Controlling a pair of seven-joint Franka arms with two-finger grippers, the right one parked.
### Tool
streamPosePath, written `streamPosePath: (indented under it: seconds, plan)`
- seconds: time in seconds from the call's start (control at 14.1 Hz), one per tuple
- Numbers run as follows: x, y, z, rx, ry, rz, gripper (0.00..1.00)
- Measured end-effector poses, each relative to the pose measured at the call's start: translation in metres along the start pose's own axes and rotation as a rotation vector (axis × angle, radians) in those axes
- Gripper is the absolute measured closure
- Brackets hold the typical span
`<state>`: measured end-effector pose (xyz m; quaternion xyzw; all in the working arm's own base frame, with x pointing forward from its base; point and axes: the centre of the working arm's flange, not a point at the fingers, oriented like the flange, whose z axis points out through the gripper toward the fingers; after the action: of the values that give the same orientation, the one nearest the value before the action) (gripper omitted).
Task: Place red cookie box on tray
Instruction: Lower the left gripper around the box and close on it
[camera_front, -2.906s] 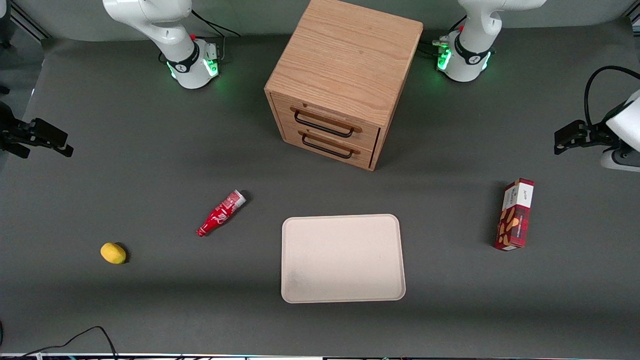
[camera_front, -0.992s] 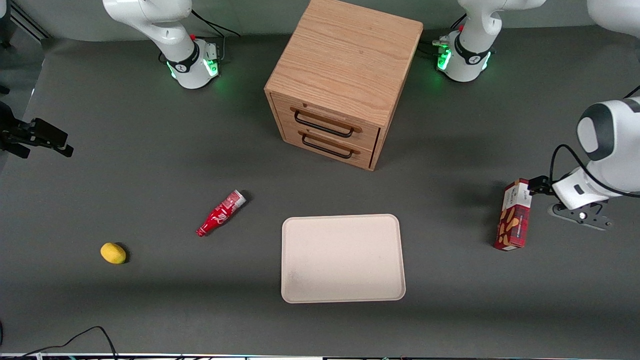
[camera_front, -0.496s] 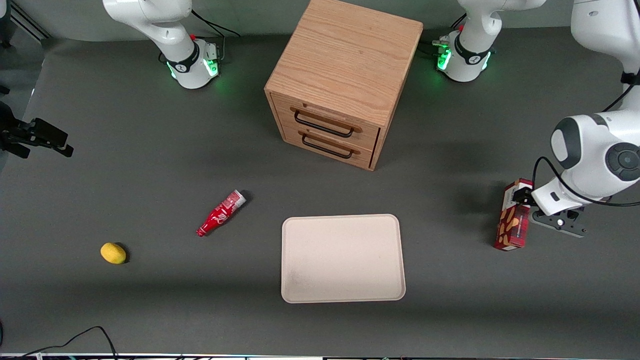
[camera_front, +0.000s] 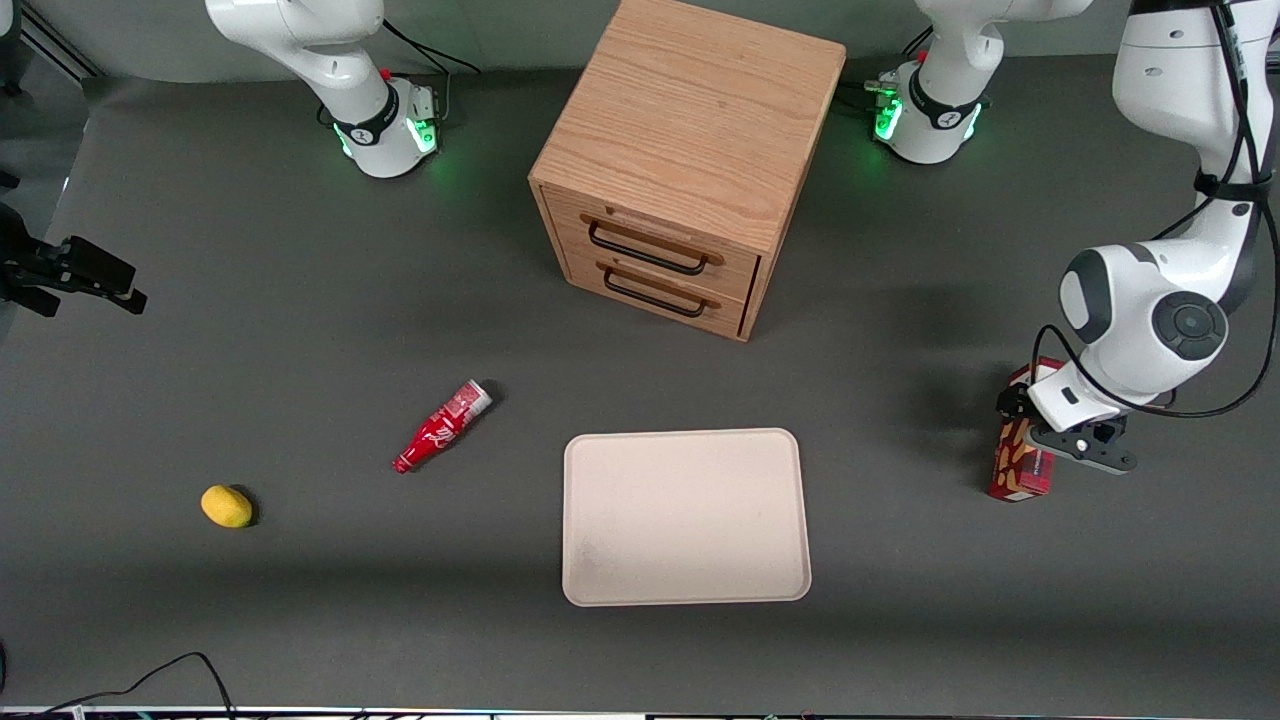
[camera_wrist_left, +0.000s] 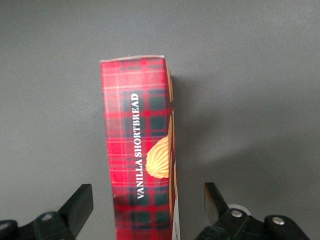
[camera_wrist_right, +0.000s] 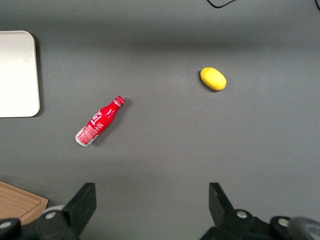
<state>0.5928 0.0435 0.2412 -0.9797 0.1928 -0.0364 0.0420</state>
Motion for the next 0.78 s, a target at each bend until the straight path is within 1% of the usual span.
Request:
streamPosePath:
  seconds: [0.5,0.57,0.64,0.71,0.78]
  plan:
    - [-0.0019,0.0009,0.0027,0.002,0.004,0.000,0.02]
    - [-0.0019,0.0009,0.0027,0.002,0.005,0.000,0.10]
    - [-0.0019,0.0009,0.0027,0.002,0.005,0.000,0.21]
    - [-0.0019,0.0009,0.0027,0.002,0.005,0.000,0.35]
    - [-0.0019,0.0009,0.0027,0.002,0.005,0.000,0.45]
